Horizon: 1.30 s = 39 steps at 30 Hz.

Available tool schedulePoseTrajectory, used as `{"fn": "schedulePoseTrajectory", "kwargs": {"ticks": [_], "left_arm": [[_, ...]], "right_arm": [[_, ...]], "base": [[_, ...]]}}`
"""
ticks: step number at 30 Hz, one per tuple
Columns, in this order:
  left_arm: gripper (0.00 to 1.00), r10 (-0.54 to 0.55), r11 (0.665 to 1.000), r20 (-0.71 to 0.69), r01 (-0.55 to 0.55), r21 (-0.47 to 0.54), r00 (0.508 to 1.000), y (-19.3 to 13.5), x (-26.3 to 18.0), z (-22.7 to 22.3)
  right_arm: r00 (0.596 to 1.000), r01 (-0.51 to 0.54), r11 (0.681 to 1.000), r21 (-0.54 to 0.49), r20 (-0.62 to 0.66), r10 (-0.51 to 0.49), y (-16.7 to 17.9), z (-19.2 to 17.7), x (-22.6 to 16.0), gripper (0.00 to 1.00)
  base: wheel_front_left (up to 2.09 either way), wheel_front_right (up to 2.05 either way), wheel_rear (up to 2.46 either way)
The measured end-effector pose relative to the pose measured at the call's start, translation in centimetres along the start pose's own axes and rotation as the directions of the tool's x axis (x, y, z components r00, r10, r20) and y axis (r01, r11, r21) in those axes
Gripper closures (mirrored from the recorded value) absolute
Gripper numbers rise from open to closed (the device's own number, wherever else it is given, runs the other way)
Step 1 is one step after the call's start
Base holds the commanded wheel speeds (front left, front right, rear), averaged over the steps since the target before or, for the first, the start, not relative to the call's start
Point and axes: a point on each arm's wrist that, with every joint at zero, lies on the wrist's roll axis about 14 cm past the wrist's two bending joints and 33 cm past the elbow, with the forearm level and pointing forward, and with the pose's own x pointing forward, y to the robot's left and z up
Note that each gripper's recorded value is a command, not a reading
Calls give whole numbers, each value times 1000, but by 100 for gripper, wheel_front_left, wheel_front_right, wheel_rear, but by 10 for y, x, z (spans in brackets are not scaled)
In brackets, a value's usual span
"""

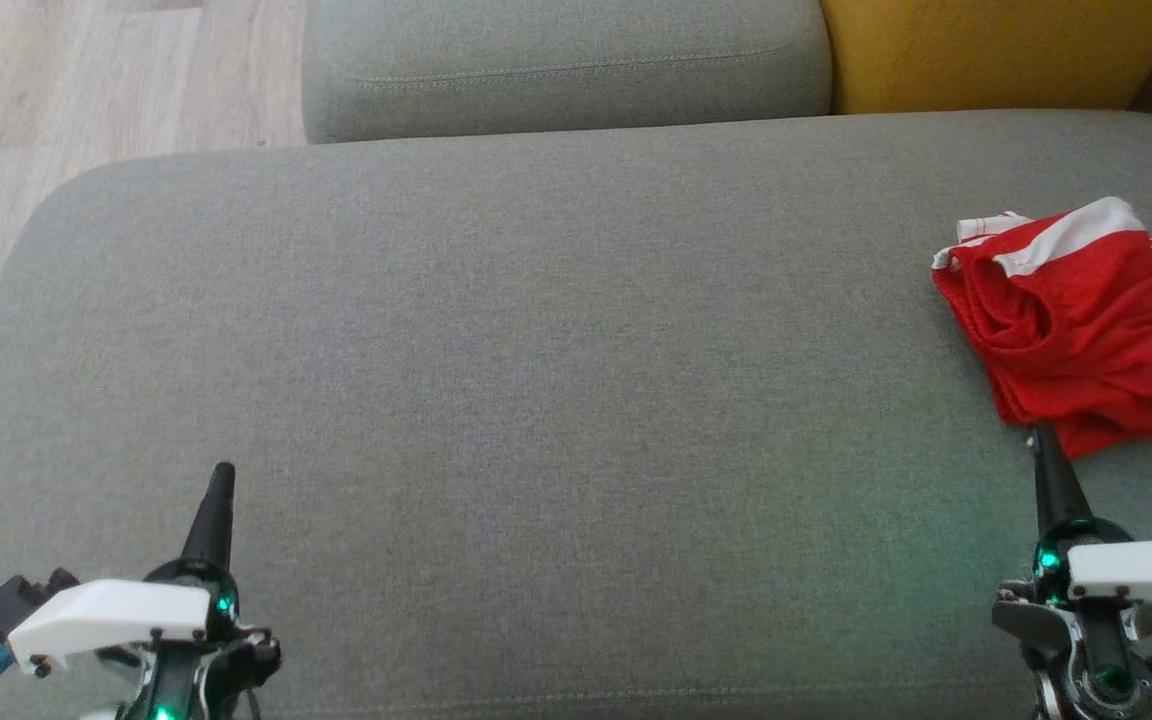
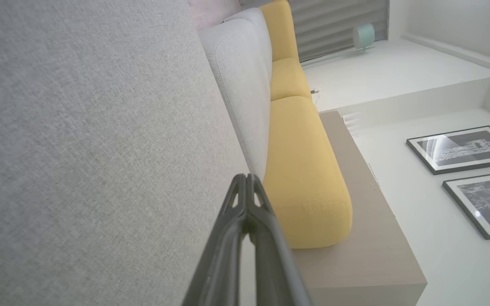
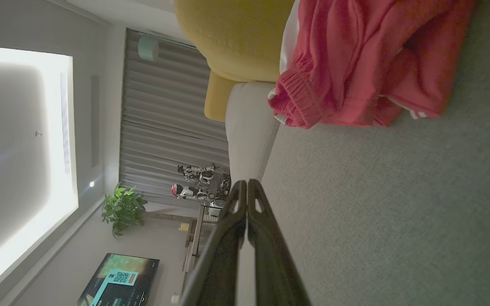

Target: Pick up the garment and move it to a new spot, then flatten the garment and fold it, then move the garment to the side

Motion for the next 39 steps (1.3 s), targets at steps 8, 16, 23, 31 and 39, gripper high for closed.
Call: {"fn": "schedulePoseTrajectory", "kwargs": {"ticks": [8,16,23,31,39], "left_arm": [[100,-30,996,7,31,-83,1000,-7,4,3],[100,-48,982,15,50,-180,999,-9,4,5],[100,-79,961,36,85,-261,996,-16,7,10],[100,-80,958,35,87,-272,996,-16,7,10],[100,-80,958,35,87,-273,996,-16,7,10]], "right_arm": [[1000,2,997,82,14,-3,-2,3,0,100],[999,-2,984,177,36,-4,-4,7,0,100],[998,-22,966,258,57,8,-1,12,3,100],[998,-22,964,266,59,7,-1,13,2,100],[998,-22,964,266,59,6,-1,13,2,100]], "base": [[0,0,0],[0,0,0],[0,0,0],[0,0,0],[0,0,0]]}}
